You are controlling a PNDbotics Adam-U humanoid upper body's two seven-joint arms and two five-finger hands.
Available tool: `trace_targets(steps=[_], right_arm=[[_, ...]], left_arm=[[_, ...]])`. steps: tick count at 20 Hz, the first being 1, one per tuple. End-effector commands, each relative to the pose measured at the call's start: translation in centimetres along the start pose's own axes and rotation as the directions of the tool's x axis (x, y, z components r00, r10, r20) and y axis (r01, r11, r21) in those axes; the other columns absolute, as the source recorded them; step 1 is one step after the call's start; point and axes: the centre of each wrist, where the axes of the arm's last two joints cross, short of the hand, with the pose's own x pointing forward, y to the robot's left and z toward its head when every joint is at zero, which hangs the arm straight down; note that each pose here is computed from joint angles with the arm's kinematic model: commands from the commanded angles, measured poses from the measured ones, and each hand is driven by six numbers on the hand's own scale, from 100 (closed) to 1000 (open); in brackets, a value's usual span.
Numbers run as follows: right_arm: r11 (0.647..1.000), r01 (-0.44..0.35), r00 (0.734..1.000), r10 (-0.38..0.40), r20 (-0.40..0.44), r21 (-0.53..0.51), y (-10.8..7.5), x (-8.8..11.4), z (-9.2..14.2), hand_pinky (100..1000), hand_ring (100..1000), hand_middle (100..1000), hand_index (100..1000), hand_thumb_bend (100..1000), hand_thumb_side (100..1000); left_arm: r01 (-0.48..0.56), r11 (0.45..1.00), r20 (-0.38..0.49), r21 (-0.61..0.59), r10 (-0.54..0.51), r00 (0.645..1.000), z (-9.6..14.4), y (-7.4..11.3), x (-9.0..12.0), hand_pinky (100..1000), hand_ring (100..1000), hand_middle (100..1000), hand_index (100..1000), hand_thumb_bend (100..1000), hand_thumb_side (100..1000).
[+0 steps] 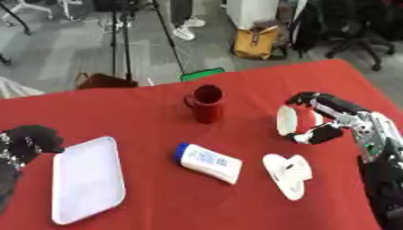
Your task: Pick up objects on the table and place them in the box.
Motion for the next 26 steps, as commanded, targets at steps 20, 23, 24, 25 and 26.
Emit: trace_targets(steps=[20, 23, 24, 25, 26], right_arm=[[0.953, -0.283, 0.959, 0.278, 0.061, 0.108, -1.3, -1.6, 0.5, 833, 876, 876, 893, 531, 343], [0.951, -0.301, 0.954, 0.299, 0.035, 0.07, -1.8, -1.9, 0.8, 749, 814, 852, 888, 448, 163], [0.951, -0.303, 0.953, 0.302, 0.023, 0.054, -1.8, -1.9, 0.9, 749, 814, 852, 888, 448, 163], [0.952, -0.306, 0.952, 0.306, 0.009, 0.035, -1.9, -2.0, 1.0, 640, 728, 801, 880, 370, 100], [0.951, -0.308, 0.951, 0.308, -0.011, 0.007, -2.0, -2.0, 1.1, 640, 728, 801, 880, 370, 100]], left_arm=[[0.022, 1.0, 0.019, -0.022, -0.022, 1.0, -0.2, 0.3, 0.6, 704, 714, 708, 822, 422, 996], [0.022, 1.0, 0.018, -0.022, -0.022, 1.0, -0.1, 0.3, 0.6, 703, 713, 709, 822, 422, 997], [0.022, 1.0, 0.018, -0.022, -0.022, 1.0, -0.1, 0.3, 0.6, 703, 713, 709, 822, 422, 997], [0.022, 1.0, 0.018, -0.022, -0.022, 1.0, -0.1, 0.3, 0.6, 703, 713, 709, 822, 422, 997], [0.022, 1.0, 0.018, -0.022, -0.022, 1.0, -0.1, 0.3, 0.6, 703, 713, 709, 822, 422, 997]])
